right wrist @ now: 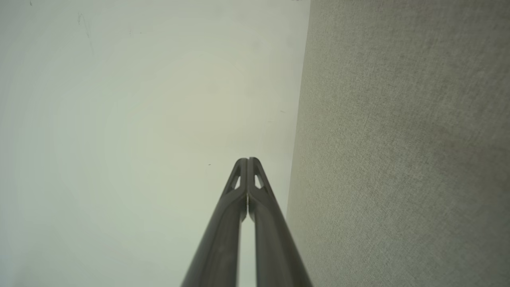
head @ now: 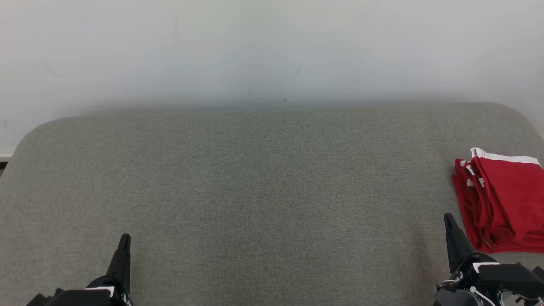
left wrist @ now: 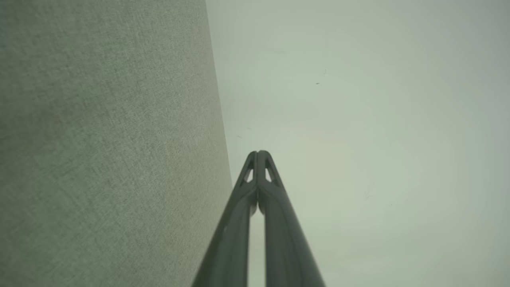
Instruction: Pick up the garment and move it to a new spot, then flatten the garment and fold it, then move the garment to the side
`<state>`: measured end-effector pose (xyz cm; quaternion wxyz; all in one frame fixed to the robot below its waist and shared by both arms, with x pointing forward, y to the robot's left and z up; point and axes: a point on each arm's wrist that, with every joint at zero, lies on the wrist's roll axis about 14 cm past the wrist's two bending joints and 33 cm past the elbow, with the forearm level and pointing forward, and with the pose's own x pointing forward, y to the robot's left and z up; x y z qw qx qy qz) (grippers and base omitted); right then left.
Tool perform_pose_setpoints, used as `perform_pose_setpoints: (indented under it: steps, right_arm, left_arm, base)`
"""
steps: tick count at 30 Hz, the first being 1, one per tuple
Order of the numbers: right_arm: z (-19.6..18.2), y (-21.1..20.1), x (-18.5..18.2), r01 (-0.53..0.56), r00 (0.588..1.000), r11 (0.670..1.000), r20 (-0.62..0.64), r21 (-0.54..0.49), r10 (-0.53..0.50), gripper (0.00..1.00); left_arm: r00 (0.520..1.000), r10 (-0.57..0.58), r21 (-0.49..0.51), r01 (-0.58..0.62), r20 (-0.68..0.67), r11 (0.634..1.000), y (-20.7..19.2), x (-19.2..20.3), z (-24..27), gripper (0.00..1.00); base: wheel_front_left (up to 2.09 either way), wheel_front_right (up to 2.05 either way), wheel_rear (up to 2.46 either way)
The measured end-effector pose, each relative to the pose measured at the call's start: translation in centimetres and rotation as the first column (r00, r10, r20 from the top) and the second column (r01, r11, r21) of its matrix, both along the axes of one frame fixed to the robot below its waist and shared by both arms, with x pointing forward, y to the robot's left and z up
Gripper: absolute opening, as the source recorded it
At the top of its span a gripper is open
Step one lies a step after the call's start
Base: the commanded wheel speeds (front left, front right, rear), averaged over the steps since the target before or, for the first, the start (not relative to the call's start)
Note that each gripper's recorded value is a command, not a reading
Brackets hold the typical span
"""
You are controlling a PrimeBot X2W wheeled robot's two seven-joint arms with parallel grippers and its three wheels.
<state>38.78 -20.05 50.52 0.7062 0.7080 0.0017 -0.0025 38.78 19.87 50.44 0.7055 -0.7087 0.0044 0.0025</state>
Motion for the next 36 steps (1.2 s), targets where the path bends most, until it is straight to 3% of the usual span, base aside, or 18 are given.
perform_pose_setpoints:
  steps: [36]
  right_arm:
    - [0.0, 0.0, 0.0, 0.0, 1.0, 1.0, 0.0, 0.0, 0.0, 0.0]
  left_arm:
    - [1.0, 0.0, 0.0, 0.0, 0.0, 1.0, -0.01, 0.0, 0.0, 0.0]
  base:
    - [0.0, 0.0, 0.0]
